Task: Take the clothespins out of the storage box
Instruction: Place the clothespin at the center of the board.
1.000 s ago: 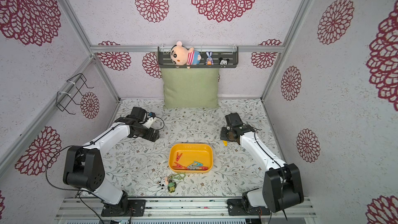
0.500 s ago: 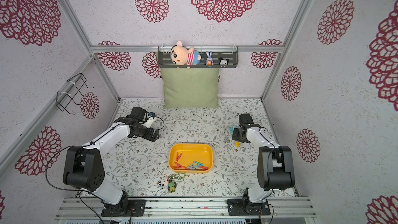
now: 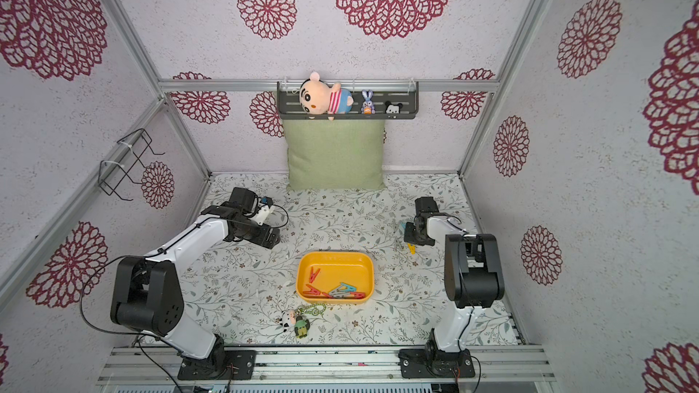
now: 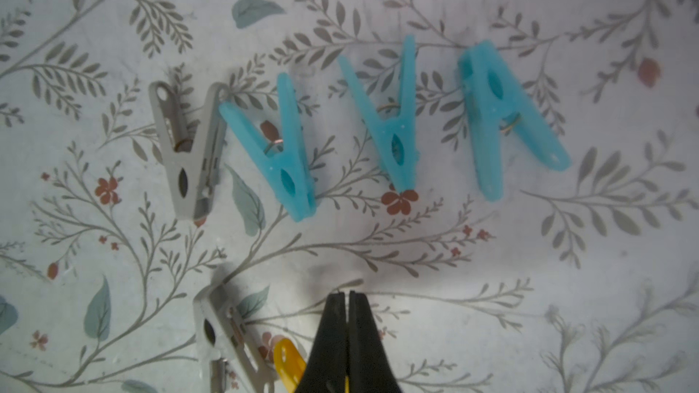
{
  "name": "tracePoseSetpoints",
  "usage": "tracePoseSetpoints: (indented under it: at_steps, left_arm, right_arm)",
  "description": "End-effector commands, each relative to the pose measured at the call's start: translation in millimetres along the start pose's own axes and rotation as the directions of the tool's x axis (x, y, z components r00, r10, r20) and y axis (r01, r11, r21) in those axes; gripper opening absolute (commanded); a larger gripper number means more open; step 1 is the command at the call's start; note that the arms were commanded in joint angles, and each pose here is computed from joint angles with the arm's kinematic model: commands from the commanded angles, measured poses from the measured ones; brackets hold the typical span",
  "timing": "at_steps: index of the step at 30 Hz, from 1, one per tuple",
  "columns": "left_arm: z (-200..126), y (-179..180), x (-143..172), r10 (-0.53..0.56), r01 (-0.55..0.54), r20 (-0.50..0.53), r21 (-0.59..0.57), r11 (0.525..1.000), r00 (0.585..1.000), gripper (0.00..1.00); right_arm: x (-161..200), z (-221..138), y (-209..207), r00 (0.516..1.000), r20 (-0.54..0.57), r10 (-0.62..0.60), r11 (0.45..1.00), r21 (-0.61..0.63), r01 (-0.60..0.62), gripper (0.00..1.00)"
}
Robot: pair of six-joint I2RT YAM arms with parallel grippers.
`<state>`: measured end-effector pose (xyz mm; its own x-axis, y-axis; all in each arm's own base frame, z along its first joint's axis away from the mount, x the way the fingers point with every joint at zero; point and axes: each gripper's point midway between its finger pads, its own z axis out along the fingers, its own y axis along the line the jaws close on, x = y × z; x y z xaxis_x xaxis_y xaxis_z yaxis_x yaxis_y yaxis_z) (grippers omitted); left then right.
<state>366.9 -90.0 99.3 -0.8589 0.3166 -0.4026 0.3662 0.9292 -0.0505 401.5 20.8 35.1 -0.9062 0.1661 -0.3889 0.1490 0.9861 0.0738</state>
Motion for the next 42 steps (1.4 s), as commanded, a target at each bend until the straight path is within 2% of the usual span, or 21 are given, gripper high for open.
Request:
tracePoseSetpoints:
  at_steps: [1, 22, 34, 42]
  left_arm:
    - [-5.9, -1.5, -3.3, -0.004, 0.004, 0.027, 0.005, 1.000, 1.000, 0.99]
    - [-6.7, -1.4, -3.2, -0.003, 0.003, 0.028, 0.004, 1.000, 1.000, 0.99]
    - [-7.9, -1.5, -4.1, -0.002, 0.002, 0.033, 0.004, 1.000, 0.999, 0.99]
    - [-8.6, -1.3, -3.8, -0.002, 0.002, 0.034, 0.002, 1.000, 0.999, 0.99]
  right_arm:
    - [-9.6, 0.5, 5.5, 1.000, 0.014, -0.023, 1.000, -0.018, 0.023, 0.00]
    - [-7.3, 11.5, 17.6, 0.999, -0.006, -0.045, 0.999, -0.024, 0.045, 0.00]
    - [-6.3, 8.3, 10.3, 0.998, -0.007, -0.058, 0.998, 0.020, 0.058, 0.00]
    - [-10.2, 10.0, 11.4, 0.998, -0.004, -0.057, 0.998, 0.020, 0.057, 0.03]
